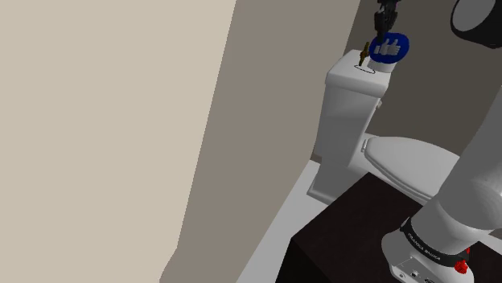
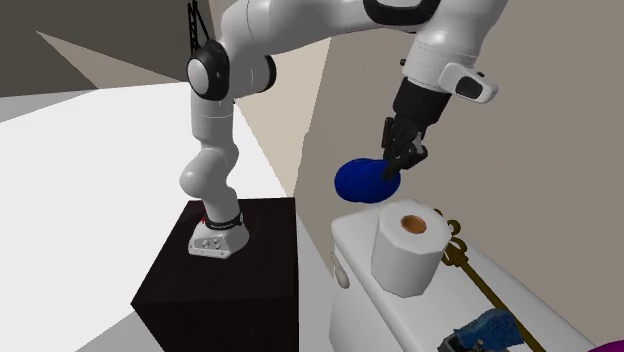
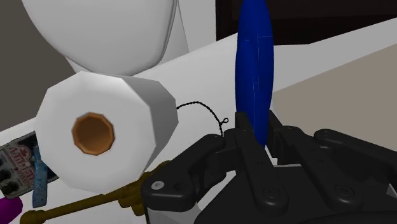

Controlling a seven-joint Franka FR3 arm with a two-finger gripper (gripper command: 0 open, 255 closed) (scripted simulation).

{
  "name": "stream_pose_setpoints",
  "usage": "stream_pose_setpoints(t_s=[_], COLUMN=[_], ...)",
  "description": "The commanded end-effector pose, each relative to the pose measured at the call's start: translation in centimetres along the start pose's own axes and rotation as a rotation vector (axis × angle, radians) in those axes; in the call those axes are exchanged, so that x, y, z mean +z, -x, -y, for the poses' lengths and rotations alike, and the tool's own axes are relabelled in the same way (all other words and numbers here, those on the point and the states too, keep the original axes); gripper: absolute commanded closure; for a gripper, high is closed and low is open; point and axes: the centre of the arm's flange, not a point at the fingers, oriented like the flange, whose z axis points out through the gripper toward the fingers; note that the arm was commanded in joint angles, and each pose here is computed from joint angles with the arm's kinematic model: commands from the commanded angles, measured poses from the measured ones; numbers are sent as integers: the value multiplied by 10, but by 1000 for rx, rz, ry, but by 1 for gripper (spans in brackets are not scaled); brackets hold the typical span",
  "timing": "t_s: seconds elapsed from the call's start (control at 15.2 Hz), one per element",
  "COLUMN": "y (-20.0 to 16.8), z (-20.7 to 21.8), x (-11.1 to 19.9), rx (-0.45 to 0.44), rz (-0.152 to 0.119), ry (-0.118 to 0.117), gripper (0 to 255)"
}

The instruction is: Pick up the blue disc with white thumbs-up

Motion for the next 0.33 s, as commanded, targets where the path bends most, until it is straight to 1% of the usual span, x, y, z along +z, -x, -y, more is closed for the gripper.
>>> stream_pose_setpoints(t_s=[0.0,0.13,0.26], y=[2,4,4], z=[1,2,2], x=[-10,-20,-21], rx=[0,0,0], rz=[0,0,0], ry=[0,0,0], gripper=[255,255,255])
